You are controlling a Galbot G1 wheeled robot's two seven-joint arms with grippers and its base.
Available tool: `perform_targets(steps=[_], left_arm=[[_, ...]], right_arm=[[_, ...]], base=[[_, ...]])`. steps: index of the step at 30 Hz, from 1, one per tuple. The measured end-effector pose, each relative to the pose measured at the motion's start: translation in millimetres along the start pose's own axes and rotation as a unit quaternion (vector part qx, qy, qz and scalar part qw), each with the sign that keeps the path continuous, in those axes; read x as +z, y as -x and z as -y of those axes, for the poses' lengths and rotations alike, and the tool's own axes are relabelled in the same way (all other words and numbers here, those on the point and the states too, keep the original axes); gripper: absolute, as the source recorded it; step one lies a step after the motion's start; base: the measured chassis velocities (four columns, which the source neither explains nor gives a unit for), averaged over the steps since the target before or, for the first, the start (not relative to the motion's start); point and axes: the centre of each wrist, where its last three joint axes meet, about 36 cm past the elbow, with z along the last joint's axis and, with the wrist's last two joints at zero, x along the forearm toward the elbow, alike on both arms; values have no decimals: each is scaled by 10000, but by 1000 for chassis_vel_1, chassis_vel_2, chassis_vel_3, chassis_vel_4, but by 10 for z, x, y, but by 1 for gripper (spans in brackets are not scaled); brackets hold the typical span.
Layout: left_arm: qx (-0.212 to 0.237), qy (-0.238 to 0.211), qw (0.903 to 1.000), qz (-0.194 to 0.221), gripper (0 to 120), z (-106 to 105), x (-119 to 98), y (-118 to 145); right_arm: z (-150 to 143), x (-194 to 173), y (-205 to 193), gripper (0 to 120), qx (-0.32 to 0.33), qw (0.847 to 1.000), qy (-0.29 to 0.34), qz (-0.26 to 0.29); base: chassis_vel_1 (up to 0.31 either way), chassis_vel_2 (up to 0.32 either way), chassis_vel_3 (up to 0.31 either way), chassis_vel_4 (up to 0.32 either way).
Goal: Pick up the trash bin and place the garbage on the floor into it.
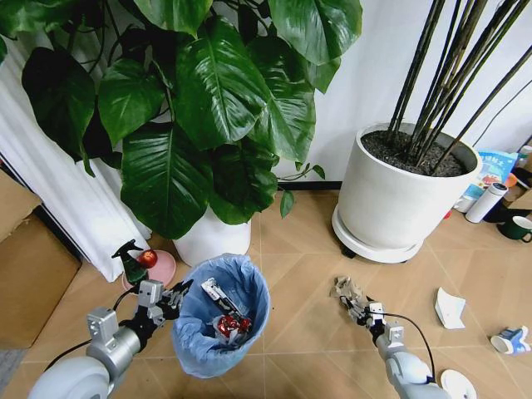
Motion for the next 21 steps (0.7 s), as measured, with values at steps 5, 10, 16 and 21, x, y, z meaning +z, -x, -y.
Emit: perform_targets(steps=[5, 10, 16, 21], left_arm=[[10, -19, 10000, 3, 0, -2, -6, 3], [33, -31, 10000, 17, 0, 1, -17, 14], [99, -24, 9999, -29, 0, 0, -12, 49], [164, -40, 9998, -47, 0, 7, 11, 117]], right_arm=[[14, -6, 1, 34, 31, 10000, 38, -26], [4, -5, -10, 19, 33, 10000, 81, -33], [-13, -11, -116, 0, 5, 9998, 180, 33], [-31, -92, -266, 0, -39, 9993, 313, 219]], base=[[0, 0, 0, 0], [0, 0, 0, 0], [0, 0, 0, 0], [0, 0, 0, 0]])
